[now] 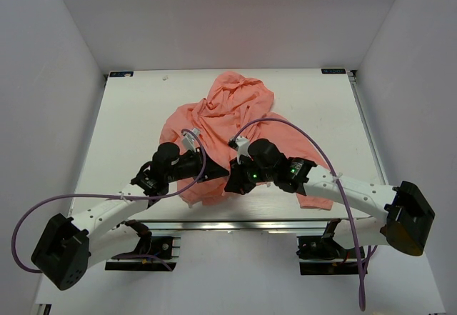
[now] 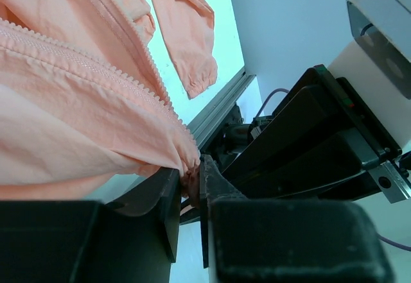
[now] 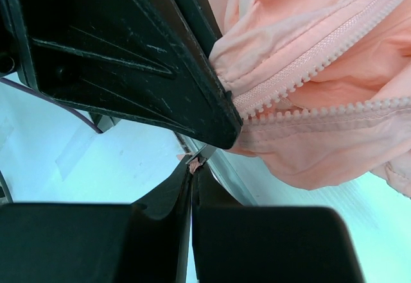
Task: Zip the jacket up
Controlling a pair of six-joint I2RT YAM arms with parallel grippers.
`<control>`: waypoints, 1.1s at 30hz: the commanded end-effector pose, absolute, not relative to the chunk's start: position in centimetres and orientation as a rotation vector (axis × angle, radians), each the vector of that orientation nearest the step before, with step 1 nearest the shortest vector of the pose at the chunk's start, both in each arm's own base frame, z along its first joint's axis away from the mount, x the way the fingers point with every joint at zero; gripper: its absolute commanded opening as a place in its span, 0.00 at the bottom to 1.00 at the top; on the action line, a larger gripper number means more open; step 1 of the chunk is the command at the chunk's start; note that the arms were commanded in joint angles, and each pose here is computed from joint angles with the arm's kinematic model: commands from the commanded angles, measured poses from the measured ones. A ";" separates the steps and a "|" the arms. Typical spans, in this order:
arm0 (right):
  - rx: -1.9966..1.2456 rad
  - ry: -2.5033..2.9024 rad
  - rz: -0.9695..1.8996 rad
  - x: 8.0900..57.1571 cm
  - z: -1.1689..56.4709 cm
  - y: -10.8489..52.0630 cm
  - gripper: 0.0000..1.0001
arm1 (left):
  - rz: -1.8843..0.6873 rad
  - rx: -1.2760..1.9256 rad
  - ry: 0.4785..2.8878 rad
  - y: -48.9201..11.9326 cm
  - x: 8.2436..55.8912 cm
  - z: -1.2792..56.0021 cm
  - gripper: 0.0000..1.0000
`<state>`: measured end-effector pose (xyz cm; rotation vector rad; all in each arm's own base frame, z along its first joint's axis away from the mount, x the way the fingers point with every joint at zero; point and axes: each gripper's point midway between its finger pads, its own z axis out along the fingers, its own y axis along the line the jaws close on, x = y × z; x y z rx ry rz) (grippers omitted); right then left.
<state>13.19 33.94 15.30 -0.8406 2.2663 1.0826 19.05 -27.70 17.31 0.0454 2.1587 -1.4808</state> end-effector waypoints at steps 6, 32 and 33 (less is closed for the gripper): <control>-0.800 2.231 1.045 14.4 16.5 33.7 0.00 | -1.440 0.067 2.164 -27.1 18.5 16.7 0.17; -0.771 2.253 1.004 16.7 17.0 33.1 0.00 | -1.416 0.192 2.183 -27.3 18.1 16.6 0.50; -0.772 2.254 0.999 16.8 17.0 33.2 0.00 | -1.420 0.196 2.175 -27.3 18.1 16.8 0.51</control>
